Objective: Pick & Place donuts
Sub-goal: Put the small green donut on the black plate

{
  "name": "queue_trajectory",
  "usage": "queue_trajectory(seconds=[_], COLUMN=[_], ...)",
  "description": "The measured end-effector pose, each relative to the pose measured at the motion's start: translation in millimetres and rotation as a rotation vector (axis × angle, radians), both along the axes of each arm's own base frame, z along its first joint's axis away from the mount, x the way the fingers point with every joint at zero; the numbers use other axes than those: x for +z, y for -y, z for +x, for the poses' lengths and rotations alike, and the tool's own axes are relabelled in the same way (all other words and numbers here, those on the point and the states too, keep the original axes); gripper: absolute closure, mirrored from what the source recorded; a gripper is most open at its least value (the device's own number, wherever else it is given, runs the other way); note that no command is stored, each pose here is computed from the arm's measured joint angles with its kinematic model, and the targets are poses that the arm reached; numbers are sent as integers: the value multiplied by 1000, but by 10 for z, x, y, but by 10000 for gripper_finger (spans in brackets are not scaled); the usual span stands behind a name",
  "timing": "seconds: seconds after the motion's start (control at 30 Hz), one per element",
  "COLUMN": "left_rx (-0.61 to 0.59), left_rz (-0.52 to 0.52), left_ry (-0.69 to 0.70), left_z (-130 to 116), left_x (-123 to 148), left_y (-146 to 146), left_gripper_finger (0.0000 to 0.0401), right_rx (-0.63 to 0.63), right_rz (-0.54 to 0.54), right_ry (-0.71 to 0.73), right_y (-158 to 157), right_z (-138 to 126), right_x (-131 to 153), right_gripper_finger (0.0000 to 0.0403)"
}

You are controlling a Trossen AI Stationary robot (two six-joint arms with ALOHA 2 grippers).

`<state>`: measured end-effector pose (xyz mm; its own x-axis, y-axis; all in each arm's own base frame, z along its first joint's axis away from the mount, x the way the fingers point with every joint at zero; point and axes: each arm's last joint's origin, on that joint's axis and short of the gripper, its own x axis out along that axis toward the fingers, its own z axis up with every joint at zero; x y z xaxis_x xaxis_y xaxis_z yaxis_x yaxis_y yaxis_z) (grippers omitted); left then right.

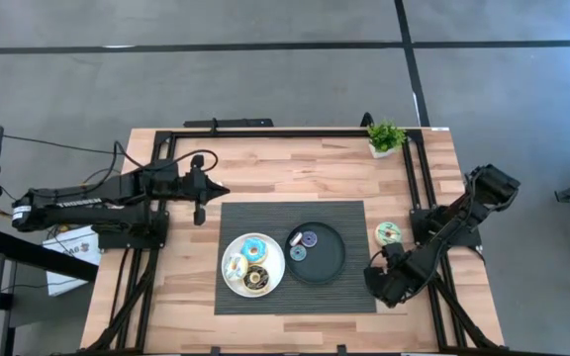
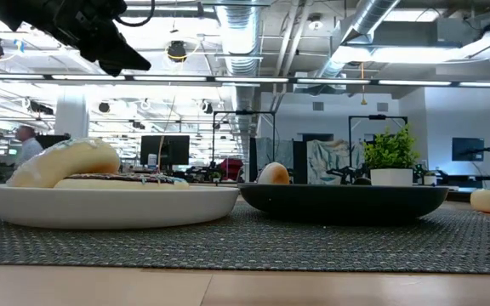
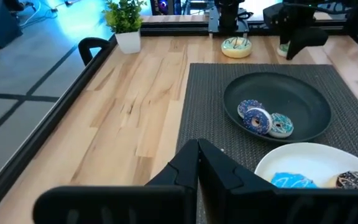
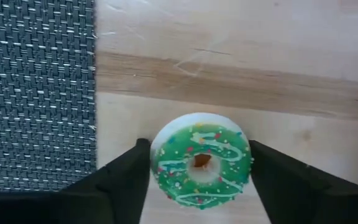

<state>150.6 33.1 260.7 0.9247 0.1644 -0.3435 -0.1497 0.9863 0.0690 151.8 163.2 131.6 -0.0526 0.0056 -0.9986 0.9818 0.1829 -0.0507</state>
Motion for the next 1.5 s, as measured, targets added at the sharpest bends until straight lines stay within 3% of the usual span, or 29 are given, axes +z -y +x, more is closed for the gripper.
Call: queue_trajectory(seconds=[0.23, 0.43, 0.63, 0.8, 0.97, 1.17, 1.33, 1.5], left_rx=[0, -1, -5, -11, -11, -21, -38, -39], left_rz=[-1, 3, 15, 30, 30, 26, 16, 11], left_ry=[0, -1, -3, -5, -6, -8, -23, -44], left_z=[0, 0, 0, 0, 0, -1, -5, -12], left_x=[0, 0, 0, 0, 0, -4, -19, -38], left_y=[0, 0, 0, 0, 0, 4, 11, 13], left_gripper_finger=[401, 401, 401, 401, 401, 401, 401, 401], right_rx=[10, 22, 220, 484, 625, 669, 708, 737], right_rz=[3, -56, -212, -291, -203, -77, -30, -32], right_ry=[-4, 26, 265, 336, 347, 306, 222, 228], right_y=[0, -22, 2, 163, 454, 765, 821, 798], right_z=[0, 70, 376, 711, 1087, 1394, 1565, 1666], right_x=[1, 153, 456, 543, 427, 246, 174, 223], right_gripper_finger=[244, 280, 280, 280, 277, 273, 266, 225])
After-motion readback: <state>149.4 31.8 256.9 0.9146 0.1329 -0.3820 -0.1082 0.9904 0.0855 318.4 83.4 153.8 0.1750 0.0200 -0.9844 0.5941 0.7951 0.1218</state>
